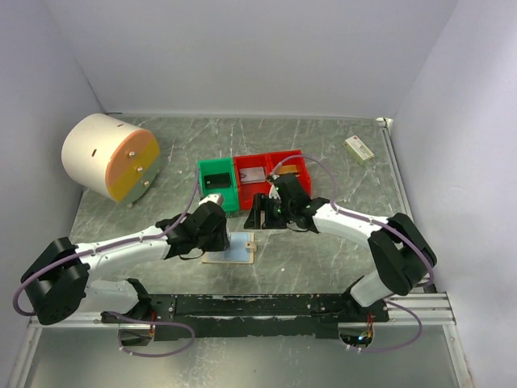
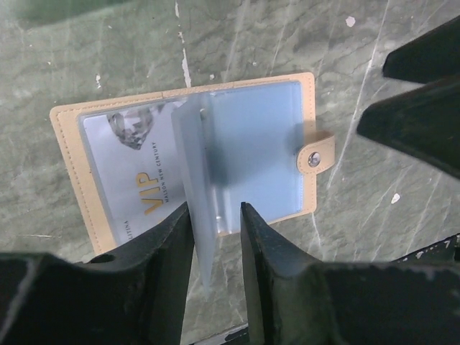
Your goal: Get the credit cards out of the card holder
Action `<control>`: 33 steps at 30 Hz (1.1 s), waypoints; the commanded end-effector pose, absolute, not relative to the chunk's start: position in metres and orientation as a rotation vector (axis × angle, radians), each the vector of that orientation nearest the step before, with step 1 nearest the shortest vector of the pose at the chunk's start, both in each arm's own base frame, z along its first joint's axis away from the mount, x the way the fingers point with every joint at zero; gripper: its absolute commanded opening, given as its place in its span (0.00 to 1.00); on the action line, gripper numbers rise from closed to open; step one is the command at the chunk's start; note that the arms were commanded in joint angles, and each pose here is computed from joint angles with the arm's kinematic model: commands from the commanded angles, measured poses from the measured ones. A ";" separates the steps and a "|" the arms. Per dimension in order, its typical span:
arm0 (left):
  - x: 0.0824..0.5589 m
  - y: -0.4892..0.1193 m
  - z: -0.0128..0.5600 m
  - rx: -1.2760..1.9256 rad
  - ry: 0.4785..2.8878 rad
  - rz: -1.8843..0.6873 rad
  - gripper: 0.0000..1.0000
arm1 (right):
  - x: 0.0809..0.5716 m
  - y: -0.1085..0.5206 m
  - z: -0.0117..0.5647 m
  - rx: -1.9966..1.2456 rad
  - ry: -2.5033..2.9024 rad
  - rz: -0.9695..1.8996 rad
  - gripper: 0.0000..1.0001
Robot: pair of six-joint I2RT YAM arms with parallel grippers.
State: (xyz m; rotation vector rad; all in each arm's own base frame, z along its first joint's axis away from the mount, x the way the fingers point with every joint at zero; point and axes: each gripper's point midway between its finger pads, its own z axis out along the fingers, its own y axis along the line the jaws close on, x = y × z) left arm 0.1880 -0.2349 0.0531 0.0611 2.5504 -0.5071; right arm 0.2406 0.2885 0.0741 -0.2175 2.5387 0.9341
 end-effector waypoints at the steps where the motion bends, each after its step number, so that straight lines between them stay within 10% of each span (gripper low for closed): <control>1: 0.195 -0.256 0.069 0.098 2.498 -0.596 0.43 | 0.226 0.287 0.059 -0.226 2.588 0.983 0.69; 17: 0.179 -0.307 0.084 0.243 2.432 -0.883 0.61 | 0.229 0.268 0.064 -0.161 2.553 0.879 0.69; 33: 0.181 -0.226 0.071 -0.132 2.410 -0.599 0.63 | 0.215 0.271 0.050 -0.295 2.598 0.589 0.56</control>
